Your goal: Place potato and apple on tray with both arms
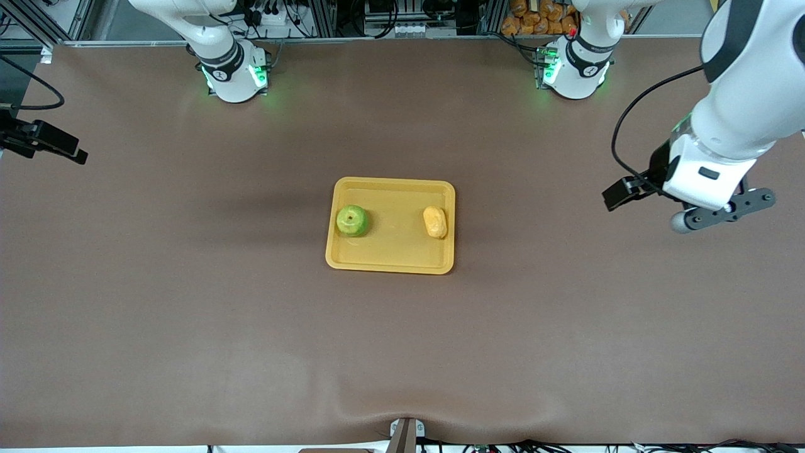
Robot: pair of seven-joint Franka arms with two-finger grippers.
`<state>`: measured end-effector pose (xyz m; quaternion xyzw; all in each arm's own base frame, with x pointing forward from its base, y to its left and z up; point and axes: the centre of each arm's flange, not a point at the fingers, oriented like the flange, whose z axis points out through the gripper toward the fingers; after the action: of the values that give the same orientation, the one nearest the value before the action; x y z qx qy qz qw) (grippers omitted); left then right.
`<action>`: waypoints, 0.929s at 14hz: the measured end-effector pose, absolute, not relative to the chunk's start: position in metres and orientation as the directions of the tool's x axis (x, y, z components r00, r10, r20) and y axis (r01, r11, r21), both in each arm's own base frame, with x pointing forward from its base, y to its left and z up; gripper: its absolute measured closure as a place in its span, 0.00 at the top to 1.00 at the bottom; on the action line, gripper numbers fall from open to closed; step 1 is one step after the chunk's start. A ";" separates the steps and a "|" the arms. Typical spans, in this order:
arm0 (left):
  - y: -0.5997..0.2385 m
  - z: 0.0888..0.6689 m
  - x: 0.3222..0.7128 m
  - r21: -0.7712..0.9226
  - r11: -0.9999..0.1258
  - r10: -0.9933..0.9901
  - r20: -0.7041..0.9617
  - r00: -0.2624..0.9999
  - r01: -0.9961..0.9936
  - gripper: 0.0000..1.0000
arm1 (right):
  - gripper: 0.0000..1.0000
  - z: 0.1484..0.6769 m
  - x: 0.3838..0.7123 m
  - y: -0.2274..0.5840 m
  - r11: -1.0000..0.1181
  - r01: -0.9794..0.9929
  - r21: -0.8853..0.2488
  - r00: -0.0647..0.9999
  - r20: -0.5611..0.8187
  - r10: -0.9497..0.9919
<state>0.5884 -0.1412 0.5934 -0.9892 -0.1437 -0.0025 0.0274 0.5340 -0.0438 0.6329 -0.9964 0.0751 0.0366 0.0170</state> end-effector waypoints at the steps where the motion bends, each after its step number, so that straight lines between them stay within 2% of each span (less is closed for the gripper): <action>1: -0.138 0.594 0.588 -0.057 -0.955 0.290 0.007 0.957 0.290 1.00 | 1.00 0.633 0.534 -0.044 -0.988 -0.151 -0.028 0.986 -0.075 -0.148; 5: -0.118 0.604 0.588 -0.059 -0.952 0.300 0.014 0.954 0.300 1.00 | 1.00 0.633 0.534 -0.044 -0.988 -0.151 -0.028 0.986 -0.076 -0.148; 13: -0.056 0.651 0.546 -0.125 -0.989 0.084 -0.043 0.996 0.078 1.00 | 1.00 0.633 0.534 -0.043 -0.988 -0.149 -0.028 0.986 -0.076 -0.147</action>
<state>0.5456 -0.0561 0.6514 -0.9970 -0.0406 0.0243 0.0619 0.5342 -0.0429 0.6328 -0.9964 0.0742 0.0369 0.0169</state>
